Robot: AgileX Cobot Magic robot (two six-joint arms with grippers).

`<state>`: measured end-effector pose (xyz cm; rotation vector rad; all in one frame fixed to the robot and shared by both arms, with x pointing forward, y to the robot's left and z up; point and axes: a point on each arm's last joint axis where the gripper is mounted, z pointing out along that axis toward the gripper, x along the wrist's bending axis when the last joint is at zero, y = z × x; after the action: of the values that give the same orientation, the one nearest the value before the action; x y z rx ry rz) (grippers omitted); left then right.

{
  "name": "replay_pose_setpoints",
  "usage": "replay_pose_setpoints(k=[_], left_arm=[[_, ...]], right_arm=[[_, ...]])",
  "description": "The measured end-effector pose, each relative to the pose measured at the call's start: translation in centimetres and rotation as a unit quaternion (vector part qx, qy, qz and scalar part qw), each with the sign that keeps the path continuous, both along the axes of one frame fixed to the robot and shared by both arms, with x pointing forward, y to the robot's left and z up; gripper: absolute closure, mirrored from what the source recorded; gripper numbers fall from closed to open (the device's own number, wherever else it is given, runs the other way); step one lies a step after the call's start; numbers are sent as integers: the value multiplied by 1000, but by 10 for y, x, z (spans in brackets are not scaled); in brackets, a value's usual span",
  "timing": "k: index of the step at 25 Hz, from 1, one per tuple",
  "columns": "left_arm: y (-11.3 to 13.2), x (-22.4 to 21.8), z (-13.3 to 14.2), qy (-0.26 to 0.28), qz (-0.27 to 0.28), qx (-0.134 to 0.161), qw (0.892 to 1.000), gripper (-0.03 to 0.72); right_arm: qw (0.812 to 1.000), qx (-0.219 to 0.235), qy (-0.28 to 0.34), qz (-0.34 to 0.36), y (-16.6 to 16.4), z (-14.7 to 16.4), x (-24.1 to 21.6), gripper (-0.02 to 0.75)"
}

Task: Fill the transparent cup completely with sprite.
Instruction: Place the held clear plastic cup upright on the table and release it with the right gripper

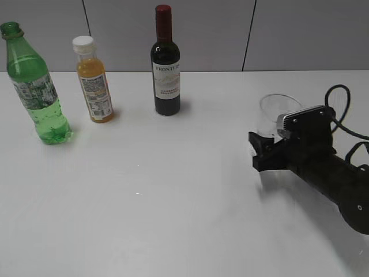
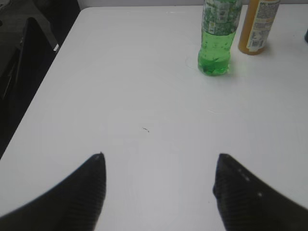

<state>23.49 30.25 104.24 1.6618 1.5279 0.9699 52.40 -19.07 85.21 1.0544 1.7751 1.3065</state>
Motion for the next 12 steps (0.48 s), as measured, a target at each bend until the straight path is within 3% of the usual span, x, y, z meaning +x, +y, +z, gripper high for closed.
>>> replay_pose_setpoints(k=[3, 7, 12], left_arm=[[0, 0, 0, 0, 0, 0, 1000, 146], [0, 0, 0, 0, 0, 0, 1000, 146], [0, 0, 0, 0, 0, 0, 1000, 146]], right_arm=[[992, 0, -32, 118, 23, 8, 5, 217], [973, 41, -42, 224, 48, 23, 20, 217], [940, -15, -30, 340, 72, 31, 35, 217]])
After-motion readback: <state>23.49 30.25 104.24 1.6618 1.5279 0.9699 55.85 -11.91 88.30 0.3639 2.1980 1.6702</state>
